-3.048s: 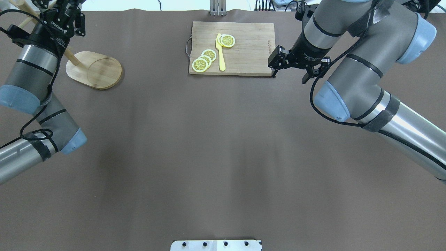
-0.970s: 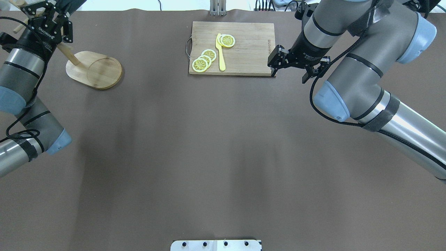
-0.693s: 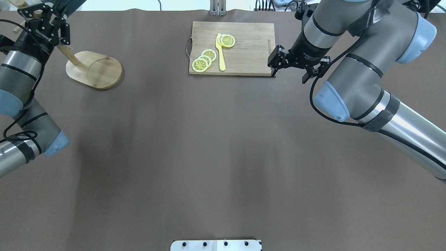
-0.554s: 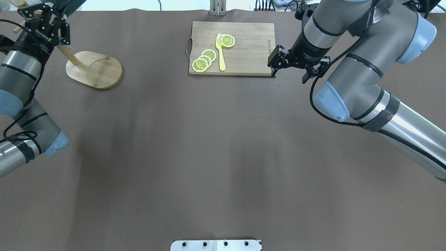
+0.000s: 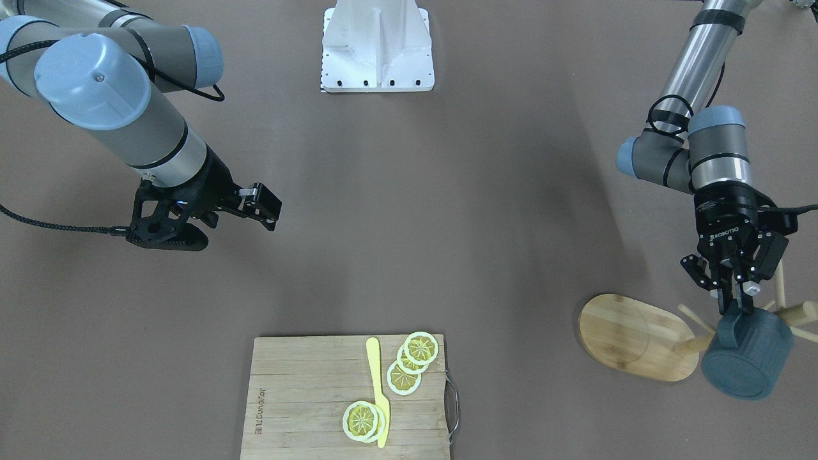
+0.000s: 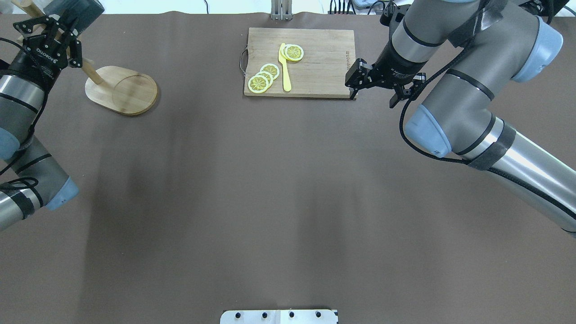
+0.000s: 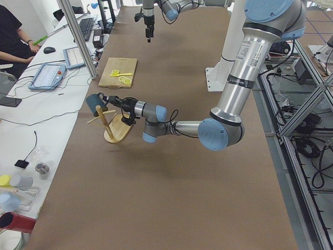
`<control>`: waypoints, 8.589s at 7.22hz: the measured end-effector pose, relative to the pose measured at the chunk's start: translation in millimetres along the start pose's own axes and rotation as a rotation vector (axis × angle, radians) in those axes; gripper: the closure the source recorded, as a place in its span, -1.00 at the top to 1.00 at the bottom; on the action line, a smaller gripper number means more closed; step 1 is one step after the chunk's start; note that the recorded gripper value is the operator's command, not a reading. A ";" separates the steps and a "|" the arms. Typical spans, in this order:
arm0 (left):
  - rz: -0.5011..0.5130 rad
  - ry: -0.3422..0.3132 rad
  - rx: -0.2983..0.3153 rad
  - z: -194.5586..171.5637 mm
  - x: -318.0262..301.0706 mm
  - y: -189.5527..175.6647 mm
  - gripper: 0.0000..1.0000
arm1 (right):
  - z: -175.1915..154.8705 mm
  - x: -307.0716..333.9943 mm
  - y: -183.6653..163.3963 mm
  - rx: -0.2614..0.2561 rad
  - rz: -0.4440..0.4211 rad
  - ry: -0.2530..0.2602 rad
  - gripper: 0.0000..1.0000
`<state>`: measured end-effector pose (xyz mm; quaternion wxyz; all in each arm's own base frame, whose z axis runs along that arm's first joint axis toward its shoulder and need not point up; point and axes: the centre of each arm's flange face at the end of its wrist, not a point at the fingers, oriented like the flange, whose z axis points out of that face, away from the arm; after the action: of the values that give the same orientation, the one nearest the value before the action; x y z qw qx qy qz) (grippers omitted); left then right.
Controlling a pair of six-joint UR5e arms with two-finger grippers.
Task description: Hang cup on storage rack
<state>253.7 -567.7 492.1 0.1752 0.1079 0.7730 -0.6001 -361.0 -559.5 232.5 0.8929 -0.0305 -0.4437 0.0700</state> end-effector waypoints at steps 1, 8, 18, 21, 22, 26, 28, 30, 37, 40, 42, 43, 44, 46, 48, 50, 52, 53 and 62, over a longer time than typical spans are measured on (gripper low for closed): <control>0.001 -0.002 0.001 -0.3 -1.0 -0.4 0.96 | -0.2 -0.5 0.2 0.000 0.000 0.000 1.00; 0.007 0.008 -0.017 -19.2 13.9 2.7 0.96 | -0.8 -1.7 0.7 0.000 -0.001 -0.002 1.00; 0.470 0.280 -0.174 -104.9 150.7 112.7 0.96 | 4.4 13.9 1.8 -0.005 0.011 0.010 1.00; 1.039 0.383 -0.008 -113.9 173.0 119.3 0.96 | 4.8 25.9 1.1 -0.004 0.022 0.017 1.00; 1.253 0.391 0.119 -115.1 177.6 112.0 0.96 | 2.2 30.7 3.4 -0.001 0.023 0.015 1.00; 1.866 0.305 0.559 -125.2 210.8 83.3 0.96 | 0.3 52.1 4.2 0.003 0.035 0.024 1.00; 2.085 0.167 0.597 -167.5 231.6 18.8 0.96 | -0.9 58.8 8.3 0.003 0.039 0.024 1.00; 2.251 -0.007 0.561 -211.6 256.7 -37.0 0.96 | -1.8 61.1 11.0 0.004 0.039 0.023 1.00; 2.367 -0.444 0.456 -126.1 338.2 -57.4 0.96 | -8.4 57.8 16.5 0.003 0.030 0.008 1.00; 2.188 -0.917 0.059 -127.7 345.0 -118.1 0.96 | -28.2 100.7 10.1 0.022 0.031 0.012 1.00; 2.048 -1.076 -0.103 -131.3 326.6 -138.9 0.96 | -76.4 209.9 -23.1 0.044 -0.034 0.032 1.00; 1.989 -1.122 -0.164 -133.3 318.8 -143.2 0.96 | -100.2 276.1 -36.0 0.039 -0.091 0.079 1.00; 1.944 -1.157 -0.202 -136.6 313.2 -147.3 0.96 | -115.6 331.9 -42.5 0.010 -0.124 0.133 1.00; 1.842 -1.269 -0.286 -146.1 302.5 -160.0 0.96 | -121.7 434.1 -32.4 -0.053 -0.093 0.183 1.00; 1.716 -1.403 -0.428 -155.4 288.2 -172.3 0.96 | -133.7 514.1 -25.8 -0.061 -0.038 0.177 1.00; 1.586 -1.470 -0.532 -159.1 278.6 -174.1 0.96 | -142.0 550.2 -24.5 -0.056 -0.016 0.155 1.00; 1.472 -1.479 -0.596 -169.5 271.7 -171.5 0.96 | -135.7 563.1 -22.8 -0.039 -0.029 0.136 1.00; 1.446 -1.487 -0.600 -178.7 268.6 -175.4 0.96 | -131.4 568.2 -19.9 -0.020 -0.047 0.126 1.00; 1.323 -1.466 -0.656 -191.9 254.4 -184.3 0.96 | -118.8 582.5 -13.5 -0.018 -0.040 0.108 1.00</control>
<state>-75.8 -440.7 596.1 0.9170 0.0662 0.3884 -0.0627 82.4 -483.3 621.4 0.9164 -0.0334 -0.3961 0.0463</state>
